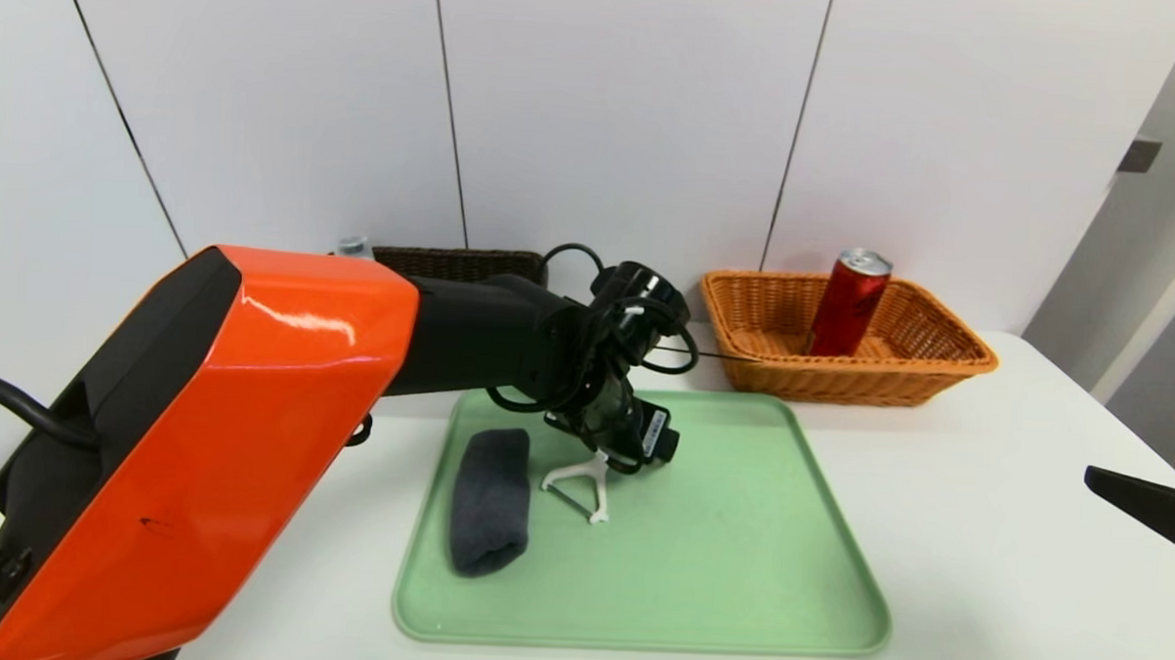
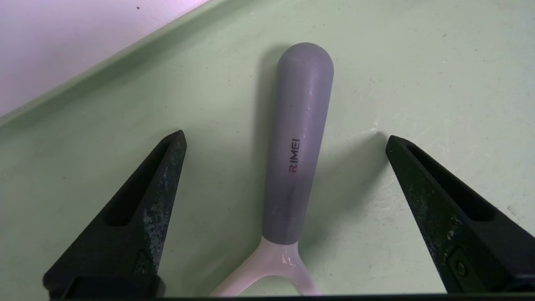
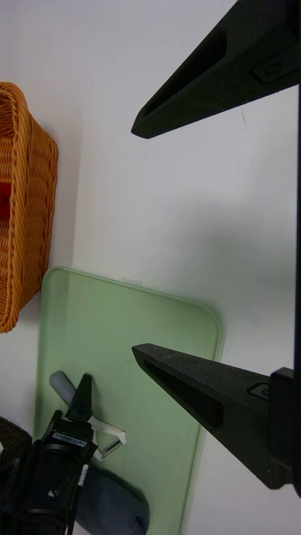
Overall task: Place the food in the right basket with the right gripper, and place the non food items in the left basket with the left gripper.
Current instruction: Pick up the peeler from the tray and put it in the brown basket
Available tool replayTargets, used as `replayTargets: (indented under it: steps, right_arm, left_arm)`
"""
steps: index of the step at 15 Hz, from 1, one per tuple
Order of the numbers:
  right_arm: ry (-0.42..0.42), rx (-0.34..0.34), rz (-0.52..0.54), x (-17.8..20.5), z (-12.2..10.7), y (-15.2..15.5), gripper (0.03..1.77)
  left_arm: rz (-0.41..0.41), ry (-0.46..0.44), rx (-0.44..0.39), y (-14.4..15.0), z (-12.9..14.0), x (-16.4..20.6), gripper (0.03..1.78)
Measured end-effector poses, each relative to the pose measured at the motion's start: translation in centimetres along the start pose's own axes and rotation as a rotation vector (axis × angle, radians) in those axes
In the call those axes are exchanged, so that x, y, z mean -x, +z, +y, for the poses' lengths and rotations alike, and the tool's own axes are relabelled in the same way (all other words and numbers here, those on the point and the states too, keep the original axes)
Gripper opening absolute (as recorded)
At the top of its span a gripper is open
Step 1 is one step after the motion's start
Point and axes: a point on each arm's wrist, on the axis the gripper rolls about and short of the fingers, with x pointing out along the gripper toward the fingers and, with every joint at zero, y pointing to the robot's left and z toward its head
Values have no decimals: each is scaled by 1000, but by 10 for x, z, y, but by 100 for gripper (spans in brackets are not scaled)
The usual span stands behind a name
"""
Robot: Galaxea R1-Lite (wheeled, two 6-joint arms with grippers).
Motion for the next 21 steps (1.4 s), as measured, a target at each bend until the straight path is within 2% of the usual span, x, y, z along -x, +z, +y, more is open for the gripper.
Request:
replayTargets:
  steps: [4,8,11,12,13,17,21]
  right_arm:
    - [0,0,-1,0,0,0,169]
    - [1,1,-5,1,0,1,169]
    - [1,2,-7,1,0,1,169]
    - [0,1,-7,1,0,1,169]
    - [0,1,-8,1,0,1,169]
    - [1,2,-9,1,0,2,169]
    - [1,3,-9,1,0,2,169]
  left_arm:
    - [6,1,-1,-2,0,-1,169]
    - [9,3,-1,-2,0,-1,110]
    - [13,3,-1,-3,0,-2,80]
    - [13,3,-2,-3,0,-1,58]
    - [13,1,-2,-3,0,-1,29]
    - [5,3,-4,-1,0,6,29]
    - [-66,-20,-9,9,-3,36,29]
